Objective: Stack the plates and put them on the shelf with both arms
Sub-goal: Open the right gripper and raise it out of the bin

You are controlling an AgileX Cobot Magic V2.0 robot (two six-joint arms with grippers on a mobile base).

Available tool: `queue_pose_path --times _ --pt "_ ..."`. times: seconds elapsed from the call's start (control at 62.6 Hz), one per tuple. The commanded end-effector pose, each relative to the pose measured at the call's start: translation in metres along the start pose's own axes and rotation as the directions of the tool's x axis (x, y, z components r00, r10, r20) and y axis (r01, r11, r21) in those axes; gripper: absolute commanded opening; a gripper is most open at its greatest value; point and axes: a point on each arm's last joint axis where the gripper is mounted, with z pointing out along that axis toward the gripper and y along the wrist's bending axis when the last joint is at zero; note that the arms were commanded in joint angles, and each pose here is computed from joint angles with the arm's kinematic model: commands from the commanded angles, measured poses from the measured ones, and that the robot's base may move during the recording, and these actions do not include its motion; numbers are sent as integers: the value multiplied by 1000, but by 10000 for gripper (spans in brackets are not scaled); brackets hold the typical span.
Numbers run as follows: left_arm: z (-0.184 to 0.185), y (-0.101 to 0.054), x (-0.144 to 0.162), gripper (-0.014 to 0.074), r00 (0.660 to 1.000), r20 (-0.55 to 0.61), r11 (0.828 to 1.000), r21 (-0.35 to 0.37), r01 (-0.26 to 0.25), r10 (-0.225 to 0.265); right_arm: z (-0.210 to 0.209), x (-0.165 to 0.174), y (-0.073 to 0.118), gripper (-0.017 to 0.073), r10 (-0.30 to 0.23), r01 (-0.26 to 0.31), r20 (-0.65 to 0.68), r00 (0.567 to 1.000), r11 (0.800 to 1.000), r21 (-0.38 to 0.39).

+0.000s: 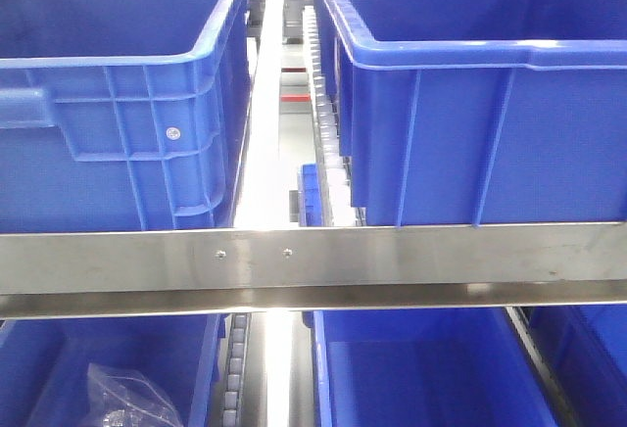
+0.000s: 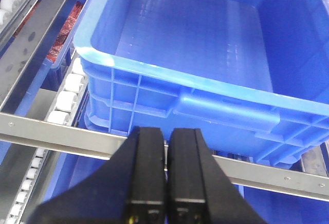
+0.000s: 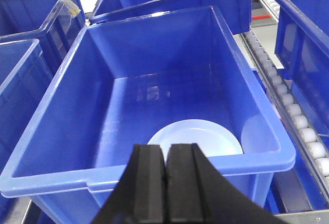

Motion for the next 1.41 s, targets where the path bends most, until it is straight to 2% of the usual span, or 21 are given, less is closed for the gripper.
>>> queue_pose_path --times 0.0,0.224,0.319,0.495,0.687,0.879,1.39 --pt "-4 -5 -15 101 996 94 999 33 4 -8 -3 -15 2 51 -1 3 111 994 1000 -10" --pt "-4 -5 -15 101 996 94 999 33 4 -8 -3 -17 2 51 -16 17 125 992 1000 -6" --pt "-4 -5 -15 101 996 94 999 33 4 -8 -13 -3 -1 51 -16 16 140 990 1000 2" --pt "-4 -5 -15 101 996 94 999 33 4 -8 -21 51 -13 51 -26 24 114 993 1000 16" --pt "-4 -5 -15 101 996 94 999 33 4 -8 -31 111 -25 51 -26 24 167 986 1000 13" --pt "-4 -5 -15 101 996 94 999 33 4 -8 -30 148 -33 51 -21 19 174 984 1000 15" --pt "-4 -5 -15 101 995 96 999 34 4 -8 -30 147 -33 51 -15 13 188 982 1000 12"
